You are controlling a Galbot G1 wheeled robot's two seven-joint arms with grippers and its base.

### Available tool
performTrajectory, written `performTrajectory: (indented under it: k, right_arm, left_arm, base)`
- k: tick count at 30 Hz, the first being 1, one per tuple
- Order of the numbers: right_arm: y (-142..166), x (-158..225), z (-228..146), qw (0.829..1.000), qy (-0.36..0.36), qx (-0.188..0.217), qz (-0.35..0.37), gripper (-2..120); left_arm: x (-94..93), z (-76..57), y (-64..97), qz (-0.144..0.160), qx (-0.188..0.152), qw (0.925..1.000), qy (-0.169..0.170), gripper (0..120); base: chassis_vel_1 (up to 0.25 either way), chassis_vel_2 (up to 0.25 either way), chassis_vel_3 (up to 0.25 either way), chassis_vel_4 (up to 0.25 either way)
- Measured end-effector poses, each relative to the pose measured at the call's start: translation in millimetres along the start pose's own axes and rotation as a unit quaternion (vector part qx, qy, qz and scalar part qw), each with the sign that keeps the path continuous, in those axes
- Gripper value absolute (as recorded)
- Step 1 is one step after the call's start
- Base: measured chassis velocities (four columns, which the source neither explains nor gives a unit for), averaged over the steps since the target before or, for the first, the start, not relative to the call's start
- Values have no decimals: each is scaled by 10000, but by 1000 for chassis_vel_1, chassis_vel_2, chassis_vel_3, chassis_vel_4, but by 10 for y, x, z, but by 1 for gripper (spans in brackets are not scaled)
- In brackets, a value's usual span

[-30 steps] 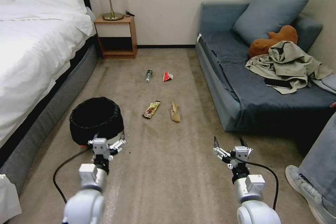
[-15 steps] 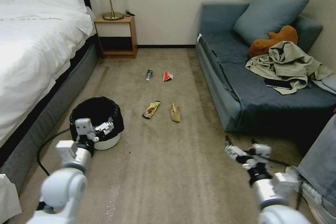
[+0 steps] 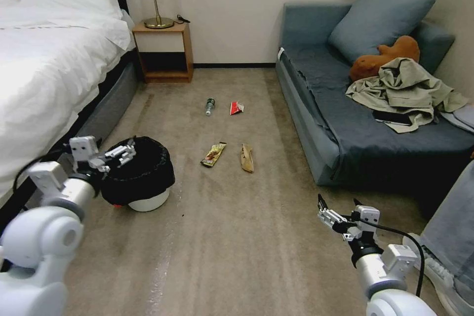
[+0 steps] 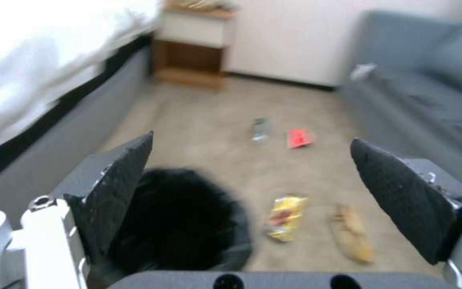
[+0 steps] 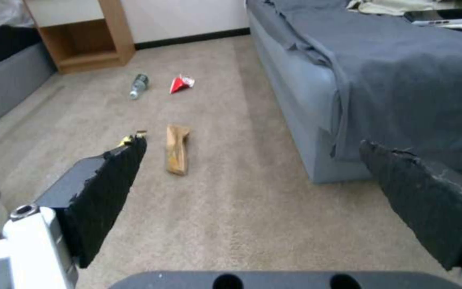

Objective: Pick up the trash bin, then pick up the garbage on the floor and place it into the trash bin.

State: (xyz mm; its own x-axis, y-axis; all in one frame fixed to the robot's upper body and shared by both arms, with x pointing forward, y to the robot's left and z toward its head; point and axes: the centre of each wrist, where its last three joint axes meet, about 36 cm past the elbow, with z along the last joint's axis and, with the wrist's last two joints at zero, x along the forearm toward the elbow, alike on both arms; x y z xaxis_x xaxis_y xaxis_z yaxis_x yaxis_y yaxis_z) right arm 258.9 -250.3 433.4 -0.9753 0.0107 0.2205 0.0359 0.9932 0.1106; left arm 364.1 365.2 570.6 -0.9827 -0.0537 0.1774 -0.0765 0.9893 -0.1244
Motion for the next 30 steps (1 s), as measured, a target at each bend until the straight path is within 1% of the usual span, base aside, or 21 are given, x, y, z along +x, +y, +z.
performTrajectory:
  k: [1, 3, 6, 8, 9, 10, 14, 17, 18, 20, 21, 23, 24, 25, 26, 27, 30]
  right_arm:
    - [0, 0, 0, 10000, 0, 0, 0, 100]
    - [-3, -12, 40, 10000, 2, 18, 3, 100]
    - [-8, -19, 59, 10000, 12, 21, 6, 100]
    - [-26, -38, 104, 10000, 15, 33, 23, 100]
    - [-26, -38, 104, 10000, 15, 33, 23, 100]
    - [-32, -46, 122, 10000, 19, 35, 29, 100]
    - [-39, -60, 142, 10000, 12, 37, 35, 100]
    - [-51, -93, 177, 10000, 9, 33, 50, 100]
    - [-51, -93, 177, 10000, 9, 33, 50, 100]
    - [-53, -120, 201, 10000, 21, 25, 54, 100]
    - [-53, -120, 201, 10000, 21, 25, 54, 100]
    - [-48, -146, 222, 10000, 37, 18, 49, 100]
    - [-48, -146, 222, 10000, 37, 18, 49, 100]
    - [-42, -164, 234, 10000, 44, 11, 41, 100]
    - [-22, -198, 254, 10000, 55, -2, 7, 100]
    - [-22, -198, 254, 10000, 55, -2, 7, 100]
    - [11, -246, 313, 9999, 117, 6, -32, 100]
  left_arm:
    - [0, 0, 0, 0, 0, 10000, 0, 99]
    - [-89, 65, 147, -305, 94, 9993, 184, 99]
    - [-124, 80, 185, -383, 113, 9990, 220, 98]
    - [-229, 115, 266, -565, 129, 9979, 295, 99]
    - [-229, 115, 266, -565, 129, 9979, 295, 99]
    - [-275, 123, 298, -634, 120, 9974, 317, 99]
    - [-347, 133, 341, -717, 119, 9968, 347, 99]
    - [-495, 137, 425, -861, 121, 9954, 398, 99]
    - [-495, 137, 425, -861, 121, 9954, 398, 99]
    - [-632, 151, 500, -989, 112, 9939, 468, 98]
    - [-632, 151, 500, -989, 112, 9939, 468, 98]
    - [-767, 175, 583, -1116, 107, 9921, 561, 98]
    - [-767, 175, 583, -1116, 107, 9921, 561, 98]
    - [-840, 205, 644, -1201, 95, 9907, 639, 98]
    - [-924, 260, 740, -1330, 87, 9882, 761, 98]
    - [-924, 260, 740, -1330, 87, 9882, 761, 98]
    - [-1106, 400, 906, -1562, 73, 9823, 1032, 98]
  base:
    - [0, 0, 0, 0]
    - [0, 0, 0, 0]
    - [0, 0, 0, 0]
    - [0, 0, 0, 0]
    - [0, 0, 0, 0]
    - [0, 0, 0, 0]
    - [0, 0, 0, 0]
    - [0, 0, 0, 0]
    - [0, 0, 0, 0]
    - [0, 0, 0, 0]
    - [0, 0, 0, 0]
    - [0, 0, 0, 0]
    - [0, 0, 0, 0]
    - [0, 0, 0, 0]
    - [0, 0, 0, 0]
    - [0, 0, 0, 0]
    - [0, 0, 0, 0]
